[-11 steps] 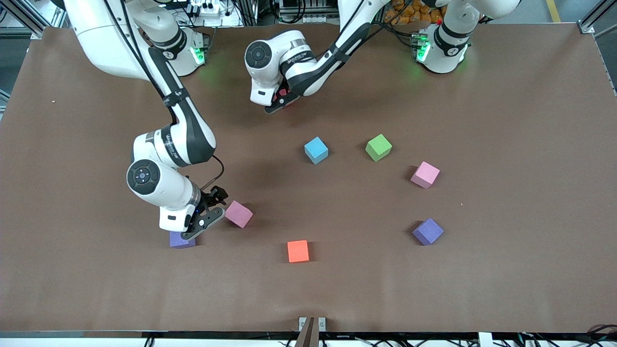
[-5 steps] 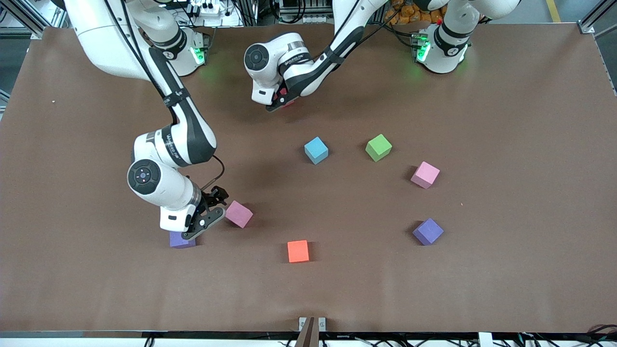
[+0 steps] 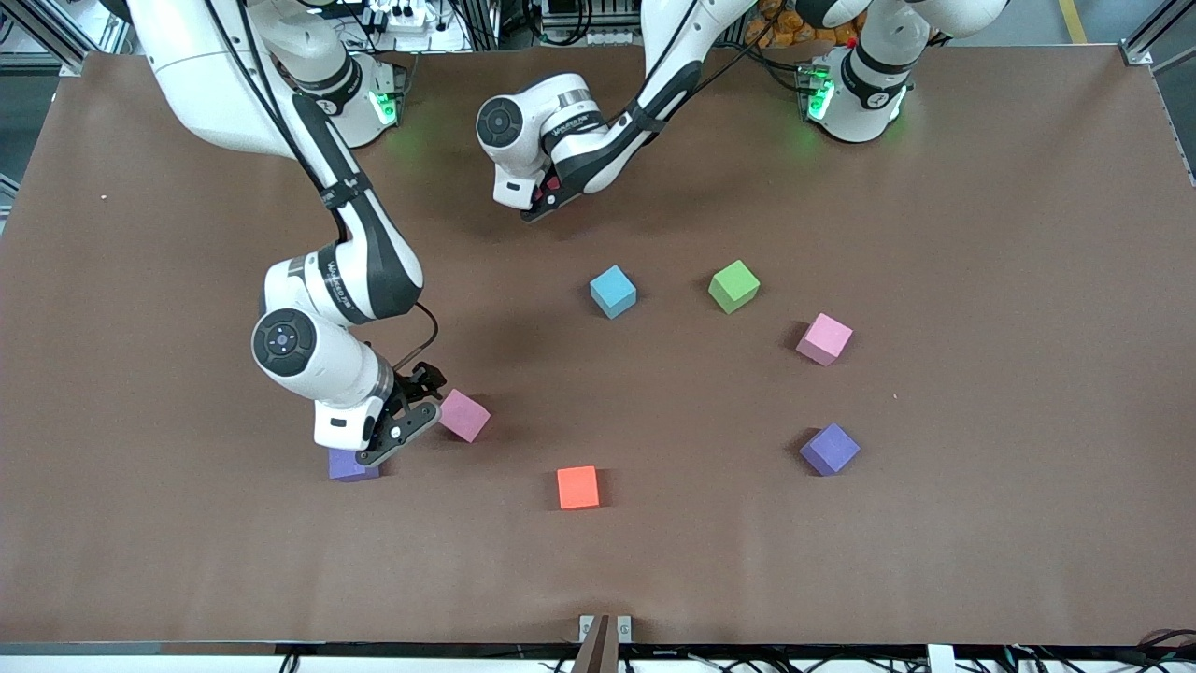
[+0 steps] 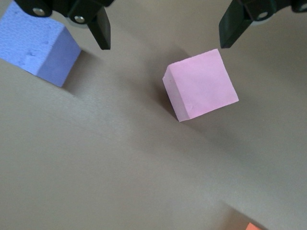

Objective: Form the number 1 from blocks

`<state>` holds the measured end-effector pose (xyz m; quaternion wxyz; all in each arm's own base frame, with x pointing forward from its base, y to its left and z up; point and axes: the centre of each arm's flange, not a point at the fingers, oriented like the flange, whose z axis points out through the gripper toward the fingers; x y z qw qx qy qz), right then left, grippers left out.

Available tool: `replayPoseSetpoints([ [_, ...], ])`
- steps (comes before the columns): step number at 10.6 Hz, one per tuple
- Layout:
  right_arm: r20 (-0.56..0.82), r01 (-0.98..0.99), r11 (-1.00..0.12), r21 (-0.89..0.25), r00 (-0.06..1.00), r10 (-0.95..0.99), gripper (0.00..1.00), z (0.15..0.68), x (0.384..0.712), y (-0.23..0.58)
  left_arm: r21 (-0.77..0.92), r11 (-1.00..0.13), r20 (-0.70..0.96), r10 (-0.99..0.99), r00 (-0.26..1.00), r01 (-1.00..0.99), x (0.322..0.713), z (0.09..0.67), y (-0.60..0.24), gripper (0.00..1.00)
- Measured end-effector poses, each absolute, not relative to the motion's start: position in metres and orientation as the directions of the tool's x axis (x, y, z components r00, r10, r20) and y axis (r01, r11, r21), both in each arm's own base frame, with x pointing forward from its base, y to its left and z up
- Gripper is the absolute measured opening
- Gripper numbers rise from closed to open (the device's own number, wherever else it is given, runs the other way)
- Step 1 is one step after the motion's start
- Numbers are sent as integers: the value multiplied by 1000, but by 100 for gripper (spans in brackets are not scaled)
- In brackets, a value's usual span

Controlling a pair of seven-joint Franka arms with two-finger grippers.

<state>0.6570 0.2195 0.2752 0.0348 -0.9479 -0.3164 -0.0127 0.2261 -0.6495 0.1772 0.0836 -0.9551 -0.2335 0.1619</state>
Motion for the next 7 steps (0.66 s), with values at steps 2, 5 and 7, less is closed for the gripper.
replayPoseSetpoints([
  [2,77,658,-752,-38,753,654,100,262,659,226,-263,-874,-263,473,841,409,234,179,-643,60],
  [5,84,736,-677,-24,676,732,100,245,661,226,-256,-906,-240,398,886,338,261,202,-629,60],
  [7,85,749,-662,-23,661,745,100,245,659,231,-191,-952,-246,283,927,239,268,223,-614,60],
])
